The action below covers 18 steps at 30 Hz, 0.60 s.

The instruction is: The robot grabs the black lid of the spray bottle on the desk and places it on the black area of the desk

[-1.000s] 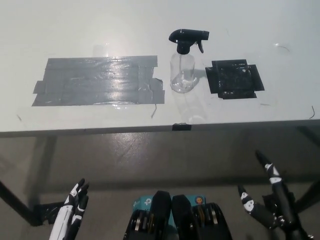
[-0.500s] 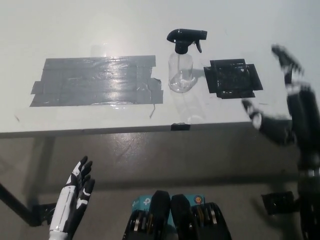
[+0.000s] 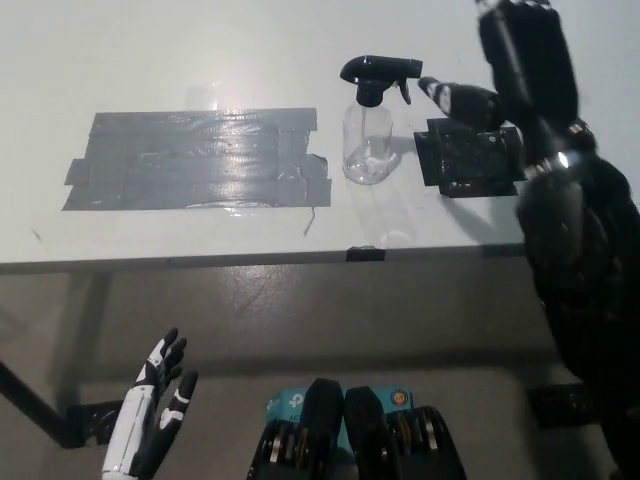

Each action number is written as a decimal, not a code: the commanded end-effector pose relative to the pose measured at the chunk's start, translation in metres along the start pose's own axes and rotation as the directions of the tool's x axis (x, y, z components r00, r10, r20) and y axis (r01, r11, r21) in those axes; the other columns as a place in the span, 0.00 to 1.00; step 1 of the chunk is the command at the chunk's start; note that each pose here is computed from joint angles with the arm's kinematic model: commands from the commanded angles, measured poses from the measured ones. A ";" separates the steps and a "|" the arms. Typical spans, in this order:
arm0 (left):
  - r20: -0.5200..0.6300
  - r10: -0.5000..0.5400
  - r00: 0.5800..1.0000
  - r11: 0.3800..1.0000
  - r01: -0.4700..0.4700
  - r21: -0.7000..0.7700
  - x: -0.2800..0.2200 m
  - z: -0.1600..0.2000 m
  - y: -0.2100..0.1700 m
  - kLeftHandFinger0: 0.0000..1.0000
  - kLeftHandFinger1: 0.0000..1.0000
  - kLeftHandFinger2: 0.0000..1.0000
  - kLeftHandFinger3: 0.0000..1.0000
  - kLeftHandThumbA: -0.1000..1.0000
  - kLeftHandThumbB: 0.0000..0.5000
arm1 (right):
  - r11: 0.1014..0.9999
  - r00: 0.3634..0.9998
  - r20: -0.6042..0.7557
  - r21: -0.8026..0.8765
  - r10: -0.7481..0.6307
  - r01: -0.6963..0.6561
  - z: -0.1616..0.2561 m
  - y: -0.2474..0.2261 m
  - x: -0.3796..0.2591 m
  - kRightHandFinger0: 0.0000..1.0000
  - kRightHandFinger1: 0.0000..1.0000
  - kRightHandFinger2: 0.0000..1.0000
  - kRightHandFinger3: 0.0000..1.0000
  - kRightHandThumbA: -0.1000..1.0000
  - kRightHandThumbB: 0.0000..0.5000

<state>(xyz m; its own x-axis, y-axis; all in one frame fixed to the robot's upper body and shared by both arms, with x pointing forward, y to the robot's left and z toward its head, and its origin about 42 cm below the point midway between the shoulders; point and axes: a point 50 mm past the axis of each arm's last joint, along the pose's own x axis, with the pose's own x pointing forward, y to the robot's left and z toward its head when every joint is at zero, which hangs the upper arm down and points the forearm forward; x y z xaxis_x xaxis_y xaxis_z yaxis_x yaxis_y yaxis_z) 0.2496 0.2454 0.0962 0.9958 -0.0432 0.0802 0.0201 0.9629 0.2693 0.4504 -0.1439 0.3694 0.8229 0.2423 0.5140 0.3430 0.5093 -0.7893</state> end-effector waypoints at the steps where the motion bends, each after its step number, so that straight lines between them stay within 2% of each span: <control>1: 0.031 0.001 1.000 1.000 -0.002 0.022 -0.001 0.006 0.002 1.00 1.00 1.00 1.00 0.88 0.04 | 0.996 0.999 -0.029 -0.082 -0.023 0.021 0.008 -0.011 0.020 1.00 1.00 1.00 1.00 0.92 0.71; 5: 0.033 -0.002 0.999 0.999 0.001 0.038 0.002 0.009 0.001 1.00 1.00 1.00 1.00 0.87 0.04 | 0.995 0.997 -0.071 -0.092 0.017 -0.023 0.011 0.005 0.048 1.00 1.00 1.00 1.00 0.91 0.74; 13: 0.030 -0.016 0.999 0.999 0.015 0.039 0.001 0.009 -0.001 1.00 1.00 1.00 1.00 0.86 0.04 | 0.994 0.995 -0.091 -0.104 0.031 -0.040 0.011 0.018 0.061 1.00 1.00 1.00 1.00 0.88 0.76; 15: 0.020 -0.027 0.999 0.999 0.027 0.028 0.003 0.009 -0.002 1.00 1.00 1.00 1.00 0.85 0.08 | 0.993 0.991 -0.124 -0.102 0.052 -0.065 0.012 0.029 0.066 1.00 1.00 1.00 1.00 0.89 0.76; 18: 0.019 -0.031 0.999 0.999 0.031 0.031 0.002 0.007 -0.002 1.00 1.00 1.00 1.00 0.85 0.09 | 0.993 0.988 -0.137 -0.088 0.066 -0.079 0.011 0.037 0.066 1.00 1.00 1.00 1.00 0.88 0.74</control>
<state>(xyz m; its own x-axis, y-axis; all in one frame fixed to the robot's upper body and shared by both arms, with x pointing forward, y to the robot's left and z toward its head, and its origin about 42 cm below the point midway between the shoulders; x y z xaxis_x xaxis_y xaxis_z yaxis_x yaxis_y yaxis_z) 0.2504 0.2413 0.0963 0.9959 -0.0585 0.0687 0.0365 0.9575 0.2860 0.5084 -0.1114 0.3466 0.9283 0.1868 0.3215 0.2263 0.4023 -0.8871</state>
